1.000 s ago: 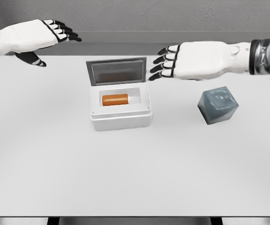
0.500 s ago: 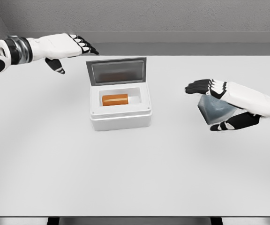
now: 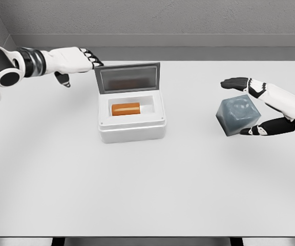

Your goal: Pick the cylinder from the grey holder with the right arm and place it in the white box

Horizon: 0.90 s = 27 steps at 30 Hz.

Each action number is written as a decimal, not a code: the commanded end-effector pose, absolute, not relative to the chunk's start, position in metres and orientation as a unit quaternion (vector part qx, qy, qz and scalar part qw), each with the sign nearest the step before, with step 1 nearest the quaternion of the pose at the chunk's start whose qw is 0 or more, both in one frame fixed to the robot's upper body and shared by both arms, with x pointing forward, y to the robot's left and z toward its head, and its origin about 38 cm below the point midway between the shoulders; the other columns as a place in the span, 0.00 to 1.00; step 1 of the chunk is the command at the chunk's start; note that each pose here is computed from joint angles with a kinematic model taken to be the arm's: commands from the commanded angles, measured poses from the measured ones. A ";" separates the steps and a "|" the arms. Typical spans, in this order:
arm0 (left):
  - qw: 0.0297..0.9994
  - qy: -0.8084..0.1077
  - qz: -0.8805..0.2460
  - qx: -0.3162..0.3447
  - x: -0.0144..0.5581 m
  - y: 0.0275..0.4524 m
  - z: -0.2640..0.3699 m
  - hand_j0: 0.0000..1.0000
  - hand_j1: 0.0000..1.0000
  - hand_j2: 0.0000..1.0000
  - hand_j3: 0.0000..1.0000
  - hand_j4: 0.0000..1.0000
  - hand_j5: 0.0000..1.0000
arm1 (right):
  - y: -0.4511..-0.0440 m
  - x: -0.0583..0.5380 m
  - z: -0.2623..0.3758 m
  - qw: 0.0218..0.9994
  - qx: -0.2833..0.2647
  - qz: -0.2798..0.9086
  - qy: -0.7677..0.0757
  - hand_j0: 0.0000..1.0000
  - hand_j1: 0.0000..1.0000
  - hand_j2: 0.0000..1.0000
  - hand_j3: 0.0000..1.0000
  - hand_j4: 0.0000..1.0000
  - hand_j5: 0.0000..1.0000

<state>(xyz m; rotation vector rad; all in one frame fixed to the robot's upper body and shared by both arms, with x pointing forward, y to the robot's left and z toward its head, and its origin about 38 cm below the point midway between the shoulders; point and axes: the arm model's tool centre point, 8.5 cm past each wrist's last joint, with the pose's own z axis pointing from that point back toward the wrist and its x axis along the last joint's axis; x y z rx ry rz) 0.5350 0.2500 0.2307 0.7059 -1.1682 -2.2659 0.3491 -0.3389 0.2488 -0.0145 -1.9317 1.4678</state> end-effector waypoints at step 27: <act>0.329 -0.432 -0.795 0.270 0.479 0.381 0.248 1.00 1.00 1.00 1.00 1.00 1.00 | -0.339 0.349 0.249 0.352 -0.003 0.563 -0.748 1.00 1.00 1.00 1.00 1.00 1.00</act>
